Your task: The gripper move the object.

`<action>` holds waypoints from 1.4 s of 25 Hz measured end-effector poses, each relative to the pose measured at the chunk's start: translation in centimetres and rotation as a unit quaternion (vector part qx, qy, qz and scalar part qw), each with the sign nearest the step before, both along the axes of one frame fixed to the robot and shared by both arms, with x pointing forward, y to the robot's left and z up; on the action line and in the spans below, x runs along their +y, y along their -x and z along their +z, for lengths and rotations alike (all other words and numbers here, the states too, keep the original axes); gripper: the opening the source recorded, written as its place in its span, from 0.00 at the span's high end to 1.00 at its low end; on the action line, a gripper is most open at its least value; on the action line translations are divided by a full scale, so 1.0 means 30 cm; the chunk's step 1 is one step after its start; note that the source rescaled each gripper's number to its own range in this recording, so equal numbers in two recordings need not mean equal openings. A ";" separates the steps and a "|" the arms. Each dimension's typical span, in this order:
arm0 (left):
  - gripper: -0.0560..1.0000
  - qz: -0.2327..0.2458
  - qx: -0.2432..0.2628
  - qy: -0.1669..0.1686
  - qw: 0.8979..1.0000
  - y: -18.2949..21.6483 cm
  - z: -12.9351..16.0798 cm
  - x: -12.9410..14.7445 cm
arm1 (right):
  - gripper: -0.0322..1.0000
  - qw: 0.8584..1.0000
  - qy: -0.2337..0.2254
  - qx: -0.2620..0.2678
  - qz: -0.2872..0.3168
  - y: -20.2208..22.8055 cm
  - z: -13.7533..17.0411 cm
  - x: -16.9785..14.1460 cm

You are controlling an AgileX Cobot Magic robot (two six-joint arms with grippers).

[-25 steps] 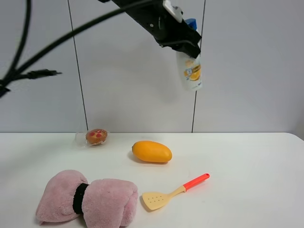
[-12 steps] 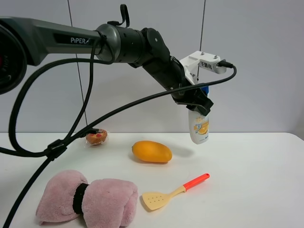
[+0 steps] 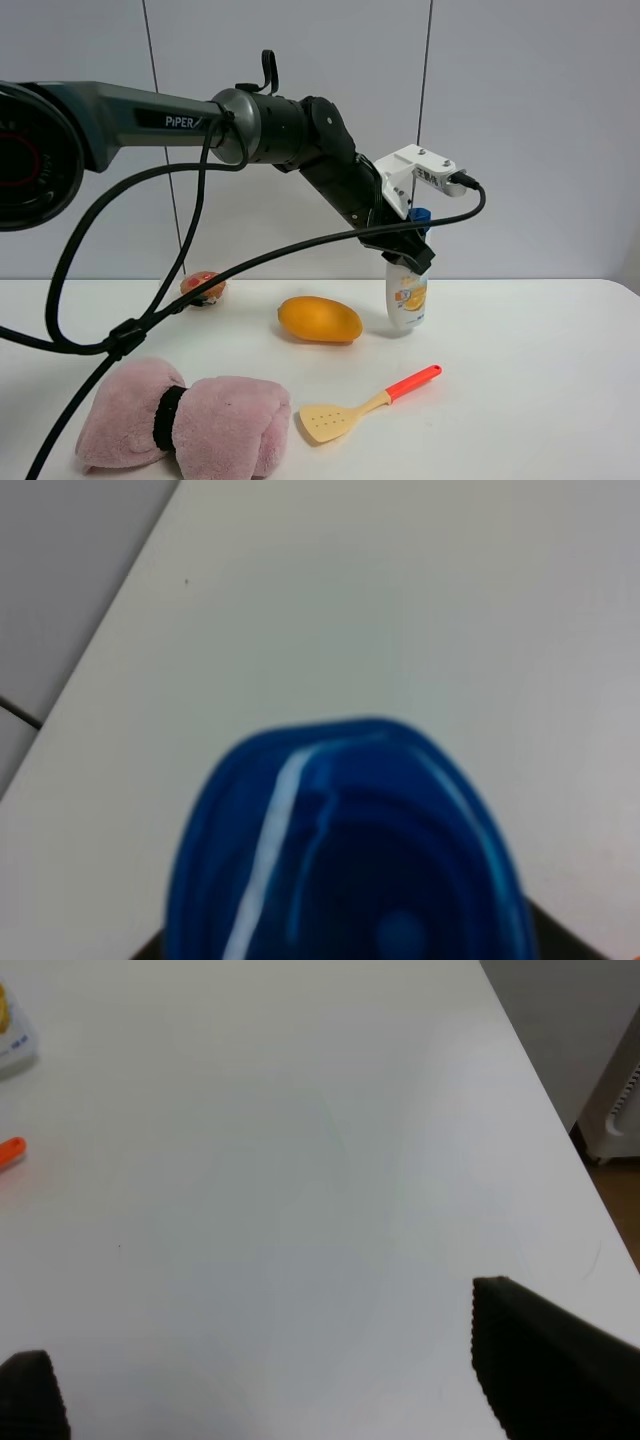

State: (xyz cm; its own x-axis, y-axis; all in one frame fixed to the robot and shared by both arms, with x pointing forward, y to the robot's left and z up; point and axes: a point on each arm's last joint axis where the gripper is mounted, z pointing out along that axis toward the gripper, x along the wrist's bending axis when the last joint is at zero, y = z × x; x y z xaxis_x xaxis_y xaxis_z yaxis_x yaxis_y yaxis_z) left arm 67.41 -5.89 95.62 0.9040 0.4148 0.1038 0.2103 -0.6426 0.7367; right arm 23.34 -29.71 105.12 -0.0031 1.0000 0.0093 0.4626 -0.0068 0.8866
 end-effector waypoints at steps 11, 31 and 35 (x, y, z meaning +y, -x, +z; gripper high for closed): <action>0.87 -0.001 0.000 -0.016 1.000 -0.007 -0.037 0.004 | 0.00 1.000 0.000 0.000 0.000 0.000 0.000 0.000; 0.27 0.030 0.027 -0.050 0.998 0.060 0.222 0.076 | 0.00 1.000 0.000 0.000 0.000 0.000 0.000 0.000; 0.27 0.062 -0.001 -0.115 0.991 0.098 0.396 0.182 | 0.00 1.000 0.000 0.000 0.000 0.000 0.000 0.000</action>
State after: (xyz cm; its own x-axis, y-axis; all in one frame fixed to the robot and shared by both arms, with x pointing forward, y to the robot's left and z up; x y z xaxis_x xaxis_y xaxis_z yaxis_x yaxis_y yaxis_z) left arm 64.47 -0.43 107.51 0.8470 0.4881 0.2108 0.2969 -0.7631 0.5740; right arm 23.34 -29.71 105.12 -0.0031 1.0000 0.0093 0.4626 -0.0068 0.8866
